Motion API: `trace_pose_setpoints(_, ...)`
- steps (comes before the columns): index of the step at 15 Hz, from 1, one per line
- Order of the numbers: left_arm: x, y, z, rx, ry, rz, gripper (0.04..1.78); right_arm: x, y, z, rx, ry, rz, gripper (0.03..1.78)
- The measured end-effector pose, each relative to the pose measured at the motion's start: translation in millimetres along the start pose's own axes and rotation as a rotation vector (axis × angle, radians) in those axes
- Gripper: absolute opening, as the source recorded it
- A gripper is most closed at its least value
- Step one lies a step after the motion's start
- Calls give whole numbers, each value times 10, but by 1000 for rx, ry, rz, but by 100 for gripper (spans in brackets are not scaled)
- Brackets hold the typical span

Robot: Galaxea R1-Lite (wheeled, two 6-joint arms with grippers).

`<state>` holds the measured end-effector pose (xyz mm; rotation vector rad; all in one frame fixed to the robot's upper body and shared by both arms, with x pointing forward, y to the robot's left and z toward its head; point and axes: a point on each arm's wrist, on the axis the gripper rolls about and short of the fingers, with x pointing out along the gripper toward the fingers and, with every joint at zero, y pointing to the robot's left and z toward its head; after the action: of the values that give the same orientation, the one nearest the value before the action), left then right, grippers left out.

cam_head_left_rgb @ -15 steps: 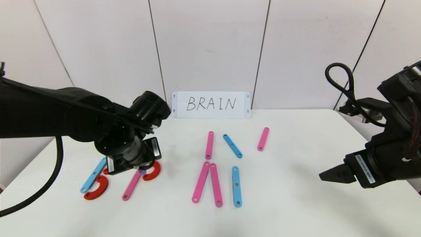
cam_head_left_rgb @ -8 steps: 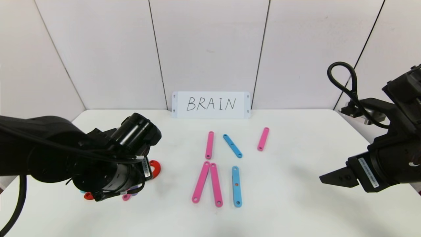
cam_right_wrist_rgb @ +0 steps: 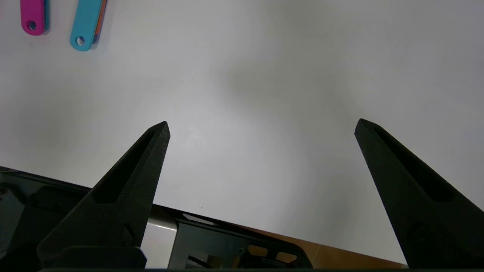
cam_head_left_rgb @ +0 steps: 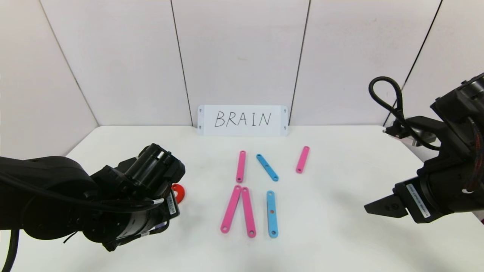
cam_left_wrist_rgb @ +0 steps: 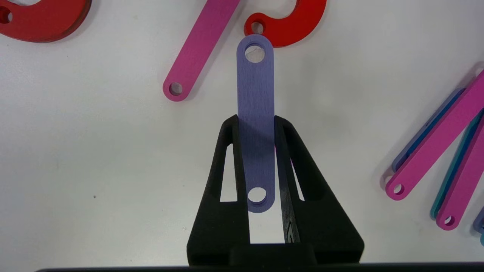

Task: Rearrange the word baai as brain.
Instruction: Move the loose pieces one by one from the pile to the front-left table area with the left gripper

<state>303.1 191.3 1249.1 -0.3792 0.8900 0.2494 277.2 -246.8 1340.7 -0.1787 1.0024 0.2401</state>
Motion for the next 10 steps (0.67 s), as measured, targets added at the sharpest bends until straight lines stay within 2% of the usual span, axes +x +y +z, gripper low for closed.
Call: trace_pose_setpoints(10,245,-14,-142,0,56,82,27,83,17,24,-5,27,-3,171)
